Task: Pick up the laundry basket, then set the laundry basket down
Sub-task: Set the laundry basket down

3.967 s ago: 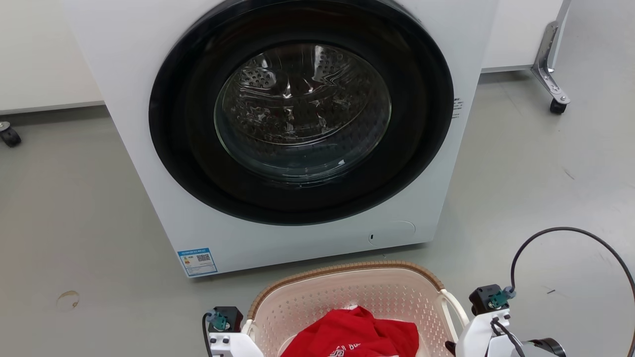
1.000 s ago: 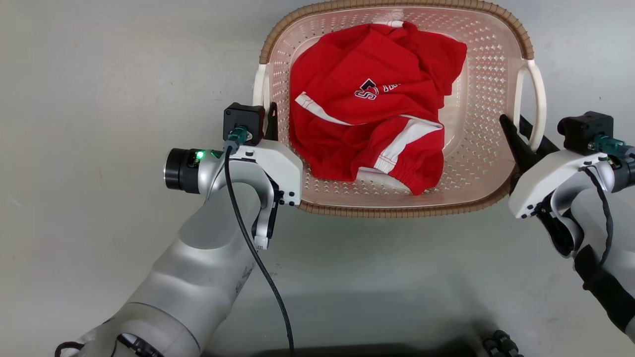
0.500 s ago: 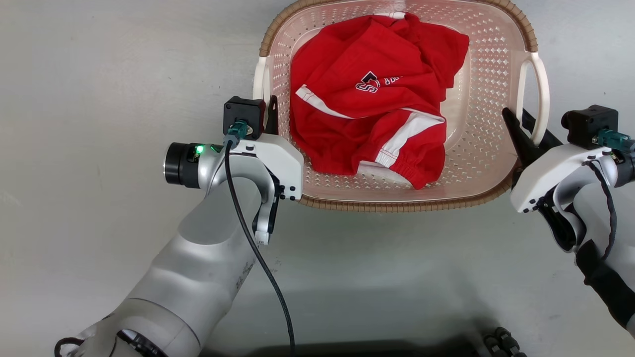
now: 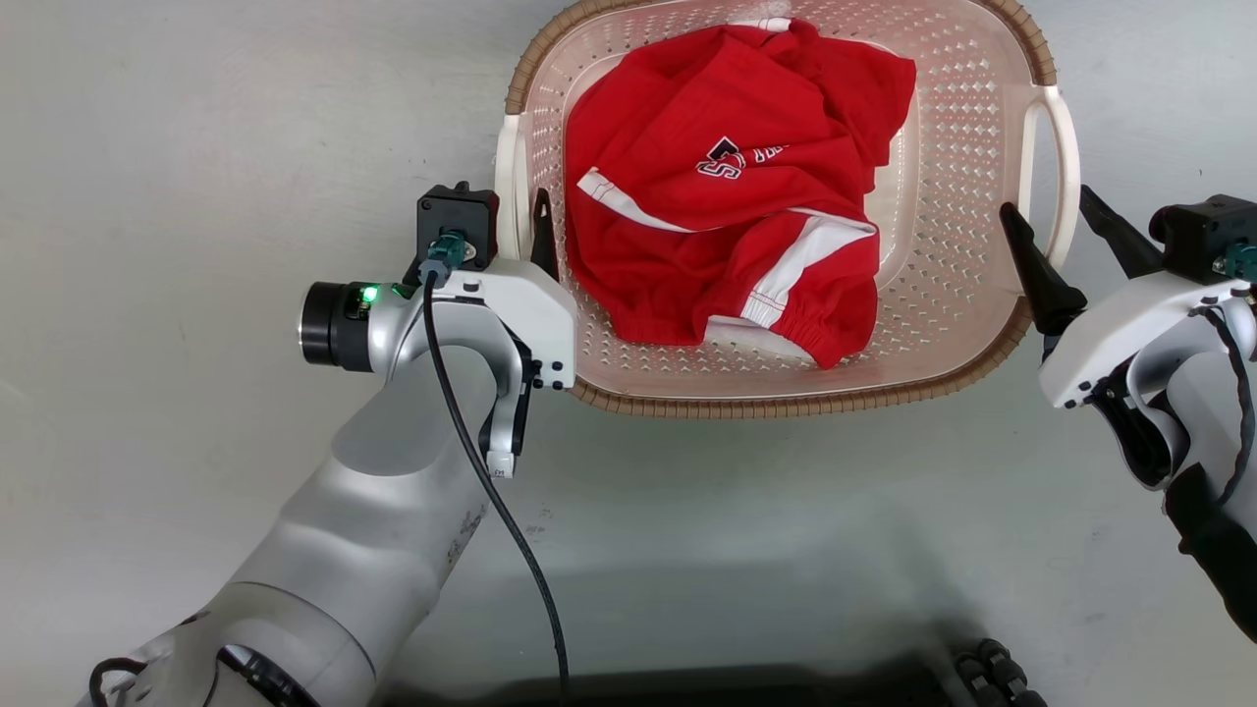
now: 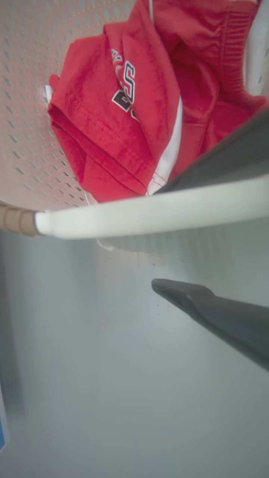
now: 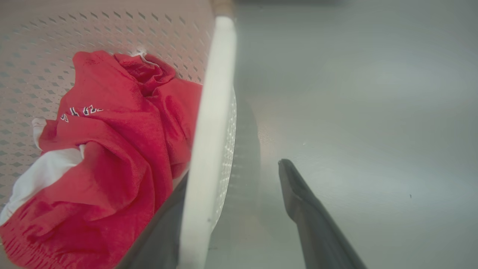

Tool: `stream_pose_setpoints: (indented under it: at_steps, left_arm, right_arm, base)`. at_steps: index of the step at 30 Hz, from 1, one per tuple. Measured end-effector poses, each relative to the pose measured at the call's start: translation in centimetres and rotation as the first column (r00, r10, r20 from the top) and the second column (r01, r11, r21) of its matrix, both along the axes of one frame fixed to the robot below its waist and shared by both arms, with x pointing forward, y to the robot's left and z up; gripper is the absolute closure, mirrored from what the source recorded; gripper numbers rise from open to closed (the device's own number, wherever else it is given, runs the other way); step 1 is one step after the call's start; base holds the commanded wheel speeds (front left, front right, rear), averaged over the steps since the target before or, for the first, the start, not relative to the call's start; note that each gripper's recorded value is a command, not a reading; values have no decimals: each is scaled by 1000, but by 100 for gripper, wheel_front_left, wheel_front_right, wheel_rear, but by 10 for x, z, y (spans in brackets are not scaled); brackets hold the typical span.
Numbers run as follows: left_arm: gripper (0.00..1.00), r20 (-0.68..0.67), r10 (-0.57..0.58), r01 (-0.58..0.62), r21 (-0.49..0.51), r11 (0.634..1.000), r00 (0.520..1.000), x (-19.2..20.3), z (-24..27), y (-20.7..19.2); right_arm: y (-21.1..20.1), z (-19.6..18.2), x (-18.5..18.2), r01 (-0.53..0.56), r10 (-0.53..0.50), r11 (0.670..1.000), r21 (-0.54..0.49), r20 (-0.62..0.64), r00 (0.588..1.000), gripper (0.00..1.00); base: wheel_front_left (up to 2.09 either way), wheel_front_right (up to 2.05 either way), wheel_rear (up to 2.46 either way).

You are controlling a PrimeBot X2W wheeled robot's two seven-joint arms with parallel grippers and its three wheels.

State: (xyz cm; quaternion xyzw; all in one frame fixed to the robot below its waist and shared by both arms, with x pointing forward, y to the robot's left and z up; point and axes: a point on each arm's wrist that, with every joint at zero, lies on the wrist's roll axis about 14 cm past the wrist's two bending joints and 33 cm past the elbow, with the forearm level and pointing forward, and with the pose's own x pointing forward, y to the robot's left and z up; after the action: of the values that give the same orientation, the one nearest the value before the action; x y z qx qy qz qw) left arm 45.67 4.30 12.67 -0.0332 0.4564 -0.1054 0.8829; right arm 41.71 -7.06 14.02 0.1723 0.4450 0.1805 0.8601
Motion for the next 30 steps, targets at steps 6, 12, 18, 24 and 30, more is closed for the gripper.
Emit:
stream_pose_setpoints:
  at_steps: [6, 12, 18, 24, 30]
  left_arm:
    - [0, 4, -1, 1, -17, 1000, 1000, 1, 3, -5]
    - [0, 16, -9, 10, -25, 1000, 1000, 4, 8, -9]
    - [0, 40, -2, 3, -23, 1000, 999, 10, 18, -9]
    - [0, 104, 6, -2, -46, 999, 995, 26, 44, -13]
    - [0, 196, 35, -20, -80, 997, 980, 38, 85, -15]
  right_arm:
    - [1, 2, 2, 1, -1, 1000, 3, 9, 1000, 0]
    - [6, 10, 7, 1, -1, 1000, 20, 29, 1000, 0]
    - [11, 23, 17, 3, -6, 999, 41, 68, 998, 0]
    - [9, 43, 30, 20, -25, 999, 44, 117, 993, 0]
    - [-4, 72, 45, 60, -65, 998, 32, 194, 979, 0]
  base:
    - [0, 0, 0]
    - [0, 0, 0]
    - [0, 0, 0]
    - [0, 0, 0]
    - [0, 0, 0]
